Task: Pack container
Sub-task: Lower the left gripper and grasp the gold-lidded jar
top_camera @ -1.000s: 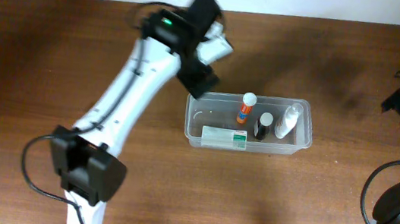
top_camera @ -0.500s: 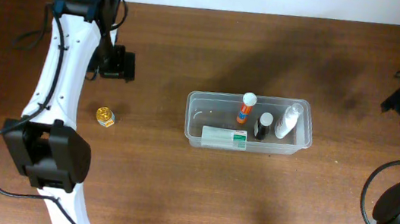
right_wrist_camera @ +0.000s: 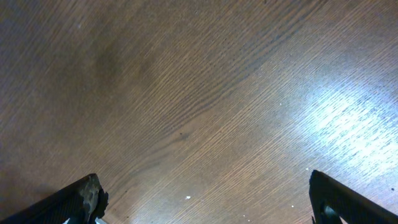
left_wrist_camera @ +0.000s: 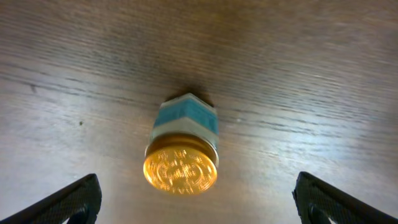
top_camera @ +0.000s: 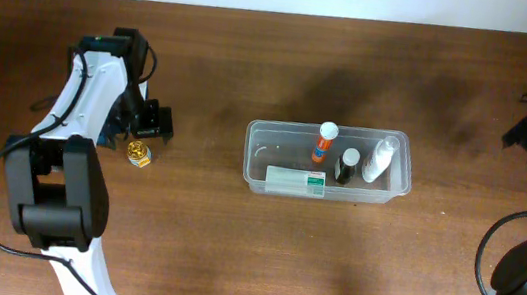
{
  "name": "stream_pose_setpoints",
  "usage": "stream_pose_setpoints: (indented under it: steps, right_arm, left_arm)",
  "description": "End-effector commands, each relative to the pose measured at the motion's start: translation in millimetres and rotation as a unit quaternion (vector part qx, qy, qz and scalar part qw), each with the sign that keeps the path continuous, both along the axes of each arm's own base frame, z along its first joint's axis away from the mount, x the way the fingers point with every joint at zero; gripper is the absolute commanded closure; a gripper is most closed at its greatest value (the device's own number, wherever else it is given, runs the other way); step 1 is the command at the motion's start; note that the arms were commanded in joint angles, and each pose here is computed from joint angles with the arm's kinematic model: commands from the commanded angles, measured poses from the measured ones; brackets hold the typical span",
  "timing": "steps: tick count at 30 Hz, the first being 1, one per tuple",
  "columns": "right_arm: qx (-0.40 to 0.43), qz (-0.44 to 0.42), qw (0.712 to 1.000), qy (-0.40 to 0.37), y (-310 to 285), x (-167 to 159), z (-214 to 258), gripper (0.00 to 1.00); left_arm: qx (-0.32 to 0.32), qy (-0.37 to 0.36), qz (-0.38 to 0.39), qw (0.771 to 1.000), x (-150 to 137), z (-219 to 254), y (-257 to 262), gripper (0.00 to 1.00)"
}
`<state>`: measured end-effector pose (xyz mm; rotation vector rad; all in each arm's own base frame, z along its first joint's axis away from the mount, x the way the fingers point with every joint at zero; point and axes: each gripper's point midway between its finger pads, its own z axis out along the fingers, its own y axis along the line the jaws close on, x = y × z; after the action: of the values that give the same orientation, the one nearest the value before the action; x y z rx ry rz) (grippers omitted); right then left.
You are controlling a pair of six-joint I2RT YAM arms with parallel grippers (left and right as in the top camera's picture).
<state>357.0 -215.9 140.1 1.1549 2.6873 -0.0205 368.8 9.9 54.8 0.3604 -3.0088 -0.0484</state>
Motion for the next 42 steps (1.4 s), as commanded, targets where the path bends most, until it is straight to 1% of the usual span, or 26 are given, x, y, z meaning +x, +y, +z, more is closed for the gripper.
stream_pose_setpoints:
  steps: [1, 7, 10, 13, 17, 29, 31, 35, 37, 40, 42]
  right_arm:
    - [-0.002, -0.004, 1.0, -0.004, -0.4, 0.7, 2.6, 0.02]
    - [-0.002, -0.004, 1.0, -0.004, -0.4, 0.7, 2.6, 0.01]
    - [-0.002, -0.004, 1.0, -0.004, -0.5, 0.7, 2.4, 0.02]
    - [-0.002, -0.004, 1.0, -0.004, -0.4, 0.7, 2.6, 0.02]
    - [-0.002, -0.004, 1.0, -0.004, -0.4, 0.7, 2.6, 0.02]
    - [-0.002, -0.004, 1.0, -0.004, -0.4, 0.7, 2.6, 0.02]
    - [-0.002, -0.004, 1.0, -0.004, -0.5, 0.7, 2.4, 0.02]
    - [-0.002, -0.004, 1.0, -0.004, -0.4, 0.7, 2.6, 0.02]
    - [-0.002, -0.004, 1.0, -0.004, -0.4, 0.7, 2.6, 0.02]
    - [-0.002, -0.004, 1.0, -0.004, -0.4, 0.7, 2.6, 0.02]
    - [-0.002, -0.004, 1.0, -0.004, -0.4, 0.7, 2.6, 0.02]
  left_arm:
    - [-0.012, -0.007, 0.009, 1.0, -4.2, -3.7, -1.5, 0.01]
    - [-0.013, -0.008, 0.002, 1.0, -8.7, -22.6, -0.9, 0.02]
    - [-0.013, -0.011, -0.001, 1.0, -7.3, -24.4, -0.8, 0.03]
    - [-0.013, -0.018, -0.01, 1.0, -4.0, -24.6, 0.0, 0.06]
    - [-0.013, -0.023, -0.011, 1.0, -1.9, -25.5, 0.0, 0.06]
    - [-0.018, -0.012, -0.011, 1.0, -12.1, -39.9, -1.6, 0.07]
    - [-0.018, -0.012, -0.011, 1.0, -12.1, -39.9, -1.6, 0.11]
    - [-0.018, -0.012, -0.01, 1.0, -12.0, -39.9, -1.6, 0.32]
    - [-0.018, -0.013, -0.011, 1.0, -11.7, -39.9, -1.6, 0.37]
    - [-0.018, -0.017, -0.011, 1.0, -9.8, -40.1, -1.5, 0.39]
    - [-0.017, -0.02, -0.011, 1.0, -8.4, -40.2, -1.5, 0.43]
